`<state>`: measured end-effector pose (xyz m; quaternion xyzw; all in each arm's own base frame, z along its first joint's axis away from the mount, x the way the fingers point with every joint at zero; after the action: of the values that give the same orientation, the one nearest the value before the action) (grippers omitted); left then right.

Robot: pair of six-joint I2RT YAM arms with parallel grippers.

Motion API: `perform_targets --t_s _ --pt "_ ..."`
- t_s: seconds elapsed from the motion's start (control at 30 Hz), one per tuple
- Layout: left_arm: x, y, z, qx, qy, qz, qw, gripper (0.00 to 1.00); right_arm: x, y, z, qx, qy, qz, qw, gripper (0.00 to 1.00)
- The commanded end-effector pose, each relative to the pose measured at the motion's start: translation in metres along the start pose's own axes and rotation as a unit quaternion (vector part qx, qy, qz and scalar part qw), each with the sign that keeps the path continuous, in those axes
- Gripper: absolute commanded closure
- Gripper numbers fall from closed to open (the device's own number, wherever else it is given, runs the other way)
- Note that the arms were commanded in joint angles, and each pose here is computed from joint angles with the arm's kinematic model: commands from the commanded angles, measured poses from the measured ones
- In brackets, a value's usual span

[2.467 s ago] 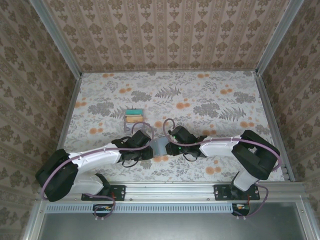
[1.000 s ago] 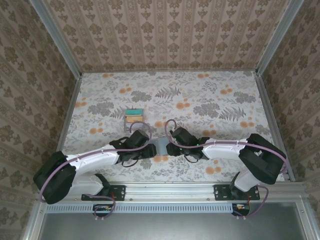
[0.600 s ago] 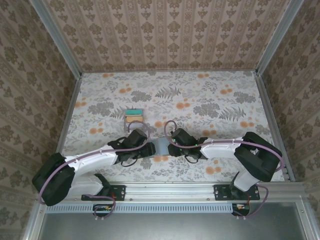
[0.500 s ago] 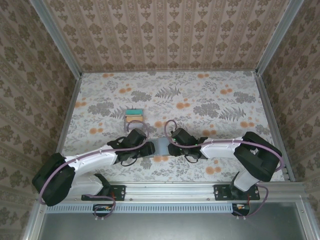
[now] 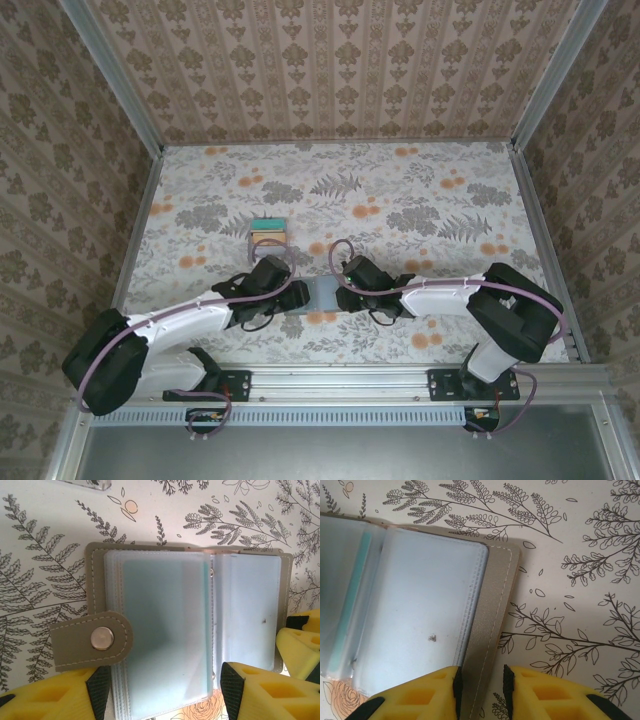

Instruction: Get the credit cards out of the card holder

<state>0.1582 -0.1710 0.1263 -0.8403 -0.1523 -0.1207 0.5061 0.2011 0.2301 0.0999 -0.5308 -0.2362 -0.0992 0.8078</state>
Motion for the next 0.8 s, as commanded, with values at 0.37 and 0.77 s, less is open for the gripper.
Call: perform_targets --t_s 0.37,0.77 --pt "0.005 0.008 -0.002 -0.009 0.008 0.002 1.0 0.37 -0.011 0.013 -0.003 0.003 0.011 0.032 0.999 0.68" --pt "0.002 0.016 -0.008 -0.045 0.009 0.018 0.999 0.39 -0.012 0.015 -0.002 0.007 0.012 0.033 0.999 0.68"
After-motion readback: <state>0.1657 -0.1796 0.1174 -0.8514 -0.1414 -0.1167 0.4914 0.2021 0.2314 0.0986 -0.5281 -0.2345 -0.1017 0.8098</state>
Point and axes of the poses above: each hand's point on the last joint's axis, 136 mm out from that joint toward the fingers, its own y axis out along the fingers, its own z axis along the line the jaws close on, x = y × z, the point moved 10 cm from there along -y, back along the fingers, and after that the axes turned 2 degrees about y, right-handed, at the moved point
